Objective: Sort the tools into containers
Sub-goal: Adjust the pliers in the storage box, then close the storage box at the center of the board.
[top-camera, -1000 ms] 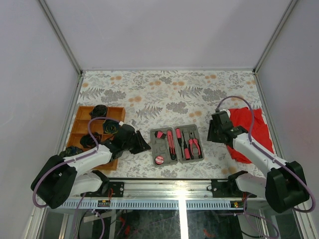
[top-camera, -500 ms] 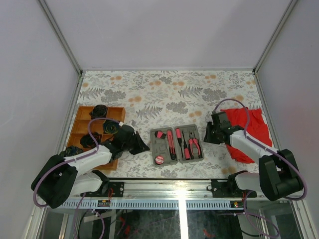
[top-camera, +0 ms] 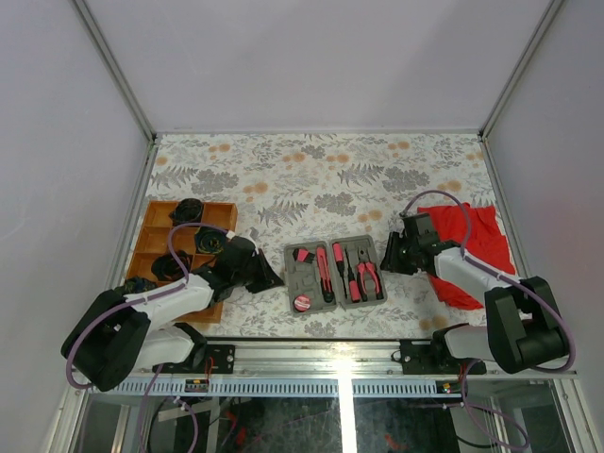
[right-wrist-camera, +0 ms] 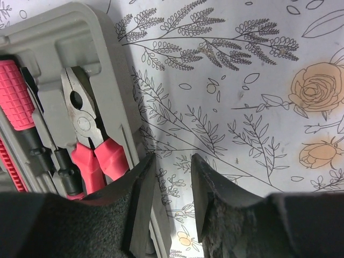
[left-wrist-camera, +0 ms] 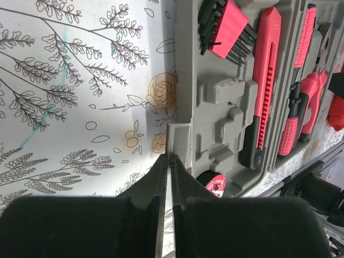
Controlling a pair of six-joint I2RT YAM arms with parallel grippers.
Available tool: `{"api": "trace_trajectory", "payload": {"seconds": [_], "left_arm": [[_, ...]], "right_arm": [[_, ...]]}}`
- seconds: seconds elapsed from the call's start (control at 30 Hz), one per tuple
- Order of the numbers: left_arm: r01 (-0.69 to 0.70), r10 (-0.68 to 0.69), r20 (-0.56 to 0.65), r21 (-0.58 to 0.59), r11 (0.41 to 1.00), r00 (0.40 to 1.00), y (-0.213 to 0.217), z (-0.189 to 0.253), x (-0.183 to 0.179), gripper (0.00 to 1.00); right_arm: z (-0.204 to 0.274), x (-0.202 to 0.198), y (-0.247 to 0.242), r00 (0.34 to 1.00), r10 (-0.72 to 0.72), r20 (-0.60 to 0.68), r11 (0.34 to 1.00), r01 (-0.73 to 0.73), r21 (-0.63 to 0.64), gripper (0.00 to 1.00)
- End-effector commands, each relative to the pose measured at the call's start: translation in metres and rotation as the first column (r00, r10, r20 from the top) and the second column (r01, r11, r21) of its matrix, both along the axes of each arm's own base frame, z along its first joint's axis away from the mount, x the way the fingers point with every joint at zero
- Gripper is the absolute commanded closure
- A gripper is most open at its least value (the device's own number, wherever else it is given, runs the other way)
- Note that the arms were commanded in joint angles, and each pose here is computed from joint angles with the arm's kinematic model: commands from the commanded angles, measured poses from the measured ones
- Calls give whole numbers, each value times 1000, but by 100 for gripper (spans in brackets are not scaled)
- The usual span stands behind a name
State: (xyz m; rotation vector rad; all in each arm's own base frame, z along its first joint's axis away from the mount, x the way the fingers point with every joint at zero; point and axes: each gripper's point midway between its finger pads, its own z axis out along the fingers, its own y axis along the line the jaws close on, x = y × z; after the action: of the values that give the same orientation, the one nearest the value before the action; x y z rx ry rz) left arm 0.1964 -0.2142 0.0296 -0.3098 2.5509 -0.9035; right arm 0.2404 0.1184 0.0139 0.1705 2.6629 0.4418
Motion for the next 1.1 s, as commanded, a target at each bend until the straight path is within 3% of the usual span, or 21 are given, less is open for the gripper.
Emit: {"api": "trace_trajectory", "payload": {"seconds": [0.0,0.73,0.87,1.07], "left_arm": [[30,-29,46,-33,999,999,-8,12,7,100],[72,-54,124,-149,986,991,-29,66,18,100],[75,-56,124,-156,985,991,-32,70,21,100],[57,-41,111,-142,988,993,-28,64,20,100]], "right_arm": [[19,7,21,997,34,66,991,-42,125,59],[49,1,50,984,15,175,933,-77,353,57],[46,4,40,982,-42,185,946,-21,324,57],[56,15,8,955,-127,266,980,79,185,50]]}}
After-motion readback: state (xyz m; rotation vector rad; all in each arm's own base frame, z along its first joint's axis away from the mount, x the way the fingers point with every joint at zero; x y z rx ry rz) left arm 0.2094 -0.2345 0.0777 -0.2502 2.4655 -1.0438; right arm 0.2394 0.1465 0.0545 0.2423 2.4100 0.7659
